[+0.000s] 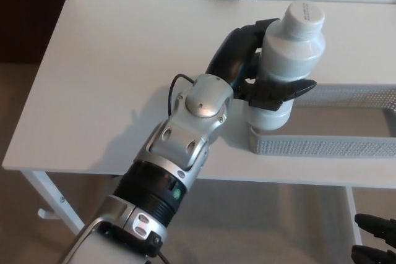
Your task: The robot walk up to a desk on which a bottle is kept on the left hand side and a container is kept on the right hand side. The robot uses its left hand to pick up the bottle and places it in the container.
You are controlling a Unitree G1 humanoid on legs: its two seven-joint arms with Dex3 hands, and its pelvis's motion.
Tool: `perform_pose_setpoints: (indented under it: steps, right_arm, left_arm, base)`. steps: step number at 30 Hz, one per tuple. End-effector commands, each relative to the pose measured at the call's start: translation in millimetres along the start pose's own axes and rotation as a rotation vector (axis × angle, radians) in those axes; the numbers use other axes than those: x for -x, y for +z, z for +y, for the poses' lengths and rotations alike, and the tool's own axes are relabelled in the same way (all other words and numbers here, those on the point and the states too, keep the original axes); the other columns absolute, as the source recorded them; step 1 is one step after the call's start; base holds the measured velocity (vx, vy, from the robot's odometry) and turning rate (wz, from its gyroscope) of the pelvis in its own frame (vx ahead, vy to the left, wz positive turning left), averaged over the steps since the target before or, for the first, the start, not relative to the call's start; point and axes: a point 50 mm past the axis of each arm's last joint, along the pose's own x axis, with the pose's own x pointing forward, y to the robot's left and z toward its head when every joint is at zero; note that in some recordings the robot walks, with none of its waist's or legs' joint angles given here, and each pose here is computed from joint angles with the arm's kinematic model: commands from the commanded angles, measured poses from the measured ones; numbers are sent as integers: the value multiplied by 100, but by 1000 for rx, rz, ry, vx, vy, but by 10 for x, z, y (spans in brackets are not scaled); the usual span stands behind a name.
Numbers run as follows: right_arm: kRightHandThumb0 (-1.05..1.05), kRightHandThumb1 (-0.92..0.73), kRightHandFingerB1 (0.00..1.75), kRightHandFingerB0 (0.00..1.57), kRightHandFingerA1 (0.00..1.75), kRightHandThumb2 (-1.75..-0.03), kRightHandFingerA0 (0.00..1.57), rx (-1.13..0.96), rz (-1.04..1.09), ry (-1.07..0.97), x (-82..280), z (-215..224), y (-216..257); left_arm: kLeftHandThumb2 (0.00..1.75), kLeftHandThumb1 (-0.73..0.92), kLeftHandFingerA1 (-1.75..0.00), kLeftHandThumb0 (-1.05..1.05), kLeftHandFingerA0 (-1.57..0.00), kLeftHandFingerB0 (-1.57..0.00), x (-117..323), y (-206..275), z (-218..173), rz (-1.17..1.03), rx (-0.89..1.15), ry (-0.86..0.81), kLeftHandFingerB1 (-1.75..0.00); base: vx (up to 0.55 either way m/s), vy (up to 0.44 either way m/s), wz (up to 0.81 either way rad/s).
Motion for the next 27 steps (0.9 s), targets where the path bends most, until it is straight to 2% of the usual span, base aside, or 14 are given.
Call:
perform_pose_setpoints:
  steps: [1, 9, 10, 12, 13, 16, 17, 27]
  right_arm:
    - [-66, -51, 42, 46, 54, -57, 45, 15, -18, 0, 7, -32, 24]
    - [-69, -51, 42, 46, 54, -57, 45, 44, -19, -2, 8, -31, 24]
    - [-67, -52, 40, 46, 51, -57, 45, 44, -17, -2, 8, -31, 20]
    - [-67, -52, 40, 47, 50, -57, 46, 45, -16, -2, 11, -27, 16]
    - [-67, -53, 40, 47, 51, -58, 46, 47, -16, -2, 13, -26, 14]
    - [-67, -52, 40, 47, 51, -57, 46, 46, -16, -3, 15, -26, 11]
    - [-66, -52, 41, 48, 54, -57, 47, 43, -20, -2, 12, -21, 13]
    - [-66, -52, 42, 48, 53, -57, 47, 46, -26, -1, 0, -16, 40]
  left_arm:
    - [87, 70, -137, -20, -110, -83, -24, 91, -417, -43, 142, -92, -115]
    - [84, 71, -136, -20, -111, -85, -59, 212, -508, -64, 131, -115, -113]
    - [78, 73, -135, -18, -111, -83, -68, 243, -529, -69, 128, -124, -107]
    - [75, 72, -138, -20, -110, -83, -94, 328, -598, -77, 139, -149, -110]
    - [84, 69, -135, -19, -112, -86, -107, 386, -653, -83, 132, -160, -110]
    - [84, 69, -136, -19, -111, -87, -122, 462, -729, -94, 122, -172, -110]
    - [108, 57, -122, -19, -122, -91, -128, 496, -757, -97, 114, -176, -101]
    - [111, 57, -121, -19, -120, -92, -135, 559, -876, -112, 116, -214, -103]
  base:
    - [0, 0, 0]
    - [0, 0, 0]
    - [0, 0, 0]
    - [0, 0, 0]
    - [0, 0, 0]
    - [0, 0, 0]
    - [0, 0, 0]
    - [0, 0, 0]
